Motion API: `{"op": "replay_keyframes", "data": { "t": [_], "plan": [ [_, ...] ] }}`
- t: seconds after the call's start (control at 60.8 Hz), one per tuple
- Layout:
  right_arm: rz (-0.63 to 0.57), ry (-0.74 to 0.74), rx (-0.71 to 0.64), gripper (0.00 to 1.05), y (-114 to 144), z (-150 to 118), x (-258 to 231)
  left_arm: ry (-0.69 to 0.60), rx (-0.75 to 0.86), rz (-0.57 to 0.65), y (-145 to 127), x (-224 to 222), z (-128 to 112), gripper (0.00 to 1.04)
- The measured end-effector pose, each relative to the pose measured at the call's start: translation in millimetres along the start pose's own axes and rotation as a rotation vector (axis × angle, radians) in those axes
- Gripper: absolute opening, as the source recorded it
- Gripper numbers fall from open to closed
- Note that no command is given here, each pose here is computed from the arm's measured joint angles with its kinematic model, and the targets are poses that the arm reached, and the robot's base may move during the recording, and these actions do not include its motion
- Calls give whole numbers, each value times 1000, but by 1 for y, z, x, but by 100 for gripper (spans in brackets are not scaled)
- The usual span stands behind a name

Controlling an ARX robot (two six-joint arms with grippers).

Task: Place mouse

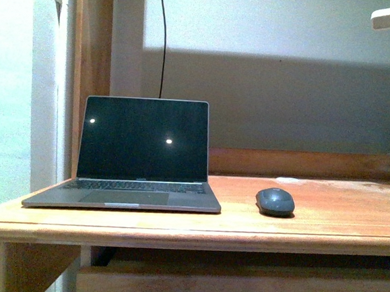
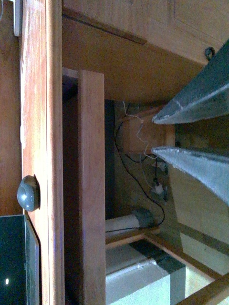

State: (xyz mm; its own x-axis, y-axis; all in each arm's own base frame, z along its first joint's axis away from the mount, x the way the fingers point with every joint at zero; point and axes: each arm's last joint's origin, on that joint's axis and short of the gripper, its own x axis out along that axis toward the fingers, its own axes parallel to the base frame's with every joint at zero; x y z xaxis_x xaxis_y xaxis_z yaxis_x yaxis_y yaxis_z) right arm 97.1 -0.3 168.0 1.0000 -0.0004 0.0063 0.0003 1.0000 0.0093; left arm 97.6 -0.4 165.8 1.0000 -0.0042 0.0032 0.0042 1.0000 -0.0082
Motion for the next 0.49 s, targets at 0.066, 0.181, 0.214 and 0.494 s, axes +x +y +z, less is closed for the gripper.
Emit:
{"op": "replay_keyframes", "data": {
  "t": [0.066,0.181,0.214,0.494],
  "plan": [
    [0,0,-2,4,0,0,0,0,0,0,0,0,0,97],
    [0,0,-6,22,0,0,0,0,0,0,0,0,0,97],
    [0,0,-6,30,0,0,0,0,0,0,0,0,0,97],
    [0,0,-6,78,0,0,0,0,0,0,0,0,0,97]
  ]
}}
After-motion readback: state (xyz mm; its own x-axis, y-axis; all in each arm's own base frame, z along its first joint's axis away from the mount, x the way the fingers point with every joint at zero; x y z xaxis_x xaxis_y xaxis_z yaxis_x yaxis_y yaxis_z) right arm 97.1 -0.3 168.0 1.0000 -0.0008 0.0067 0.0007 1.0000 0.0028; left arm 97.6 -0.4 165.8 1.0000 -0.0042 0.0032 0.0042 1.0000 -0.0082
